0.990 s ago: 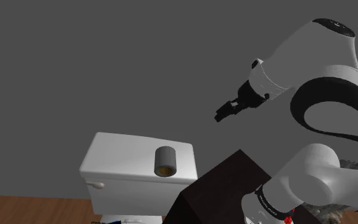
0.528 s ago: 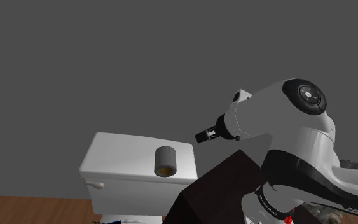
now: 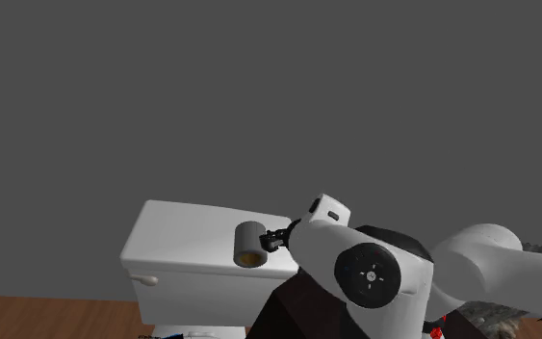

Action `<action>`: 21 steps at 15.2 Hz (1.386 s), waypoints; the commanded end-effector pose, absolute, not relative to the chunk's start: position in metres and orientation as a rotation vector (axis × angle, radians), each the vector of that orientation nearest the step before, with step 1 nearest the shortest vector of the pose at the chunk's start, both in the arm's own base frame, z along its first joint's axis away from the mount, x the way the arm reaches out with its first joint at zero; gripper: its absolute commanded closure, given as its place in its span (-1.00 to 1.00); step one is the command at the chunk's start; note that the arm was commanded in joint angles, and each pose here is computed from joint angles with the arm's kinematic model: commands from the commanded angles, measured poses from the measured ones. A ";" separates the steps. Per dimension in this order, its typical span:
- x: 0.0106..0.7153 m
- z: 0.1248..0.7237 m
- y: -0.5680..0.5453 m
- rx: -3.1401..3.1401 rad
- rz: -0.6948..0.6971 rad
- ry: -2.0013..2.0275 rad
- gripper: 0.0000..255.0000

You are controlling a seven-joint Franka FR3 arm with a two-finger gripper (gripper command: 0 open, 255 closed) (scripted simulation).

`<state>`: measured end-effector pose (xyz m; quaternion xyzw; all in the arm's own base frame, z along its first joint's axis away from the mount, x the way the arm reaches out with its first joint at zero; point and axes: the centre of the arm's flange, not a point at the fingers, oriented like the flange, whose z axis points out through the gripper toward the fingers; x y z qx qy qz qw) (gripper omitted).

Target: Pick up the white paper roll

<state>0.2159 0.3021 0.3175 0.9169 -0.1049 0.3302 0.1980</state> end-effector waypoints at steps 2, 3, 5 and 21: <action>0.224 0.269 0.332 2.479 0.994 -0.334 -1.00; 0.227 0.254 0.339 2.448 1.017 -0.346 -1.00; 0.234 0.224 0.354 2.387 1.062 -0.371 -1.00; 0.276 0.076 0.396 2.157 1.211 -0.454 -1.00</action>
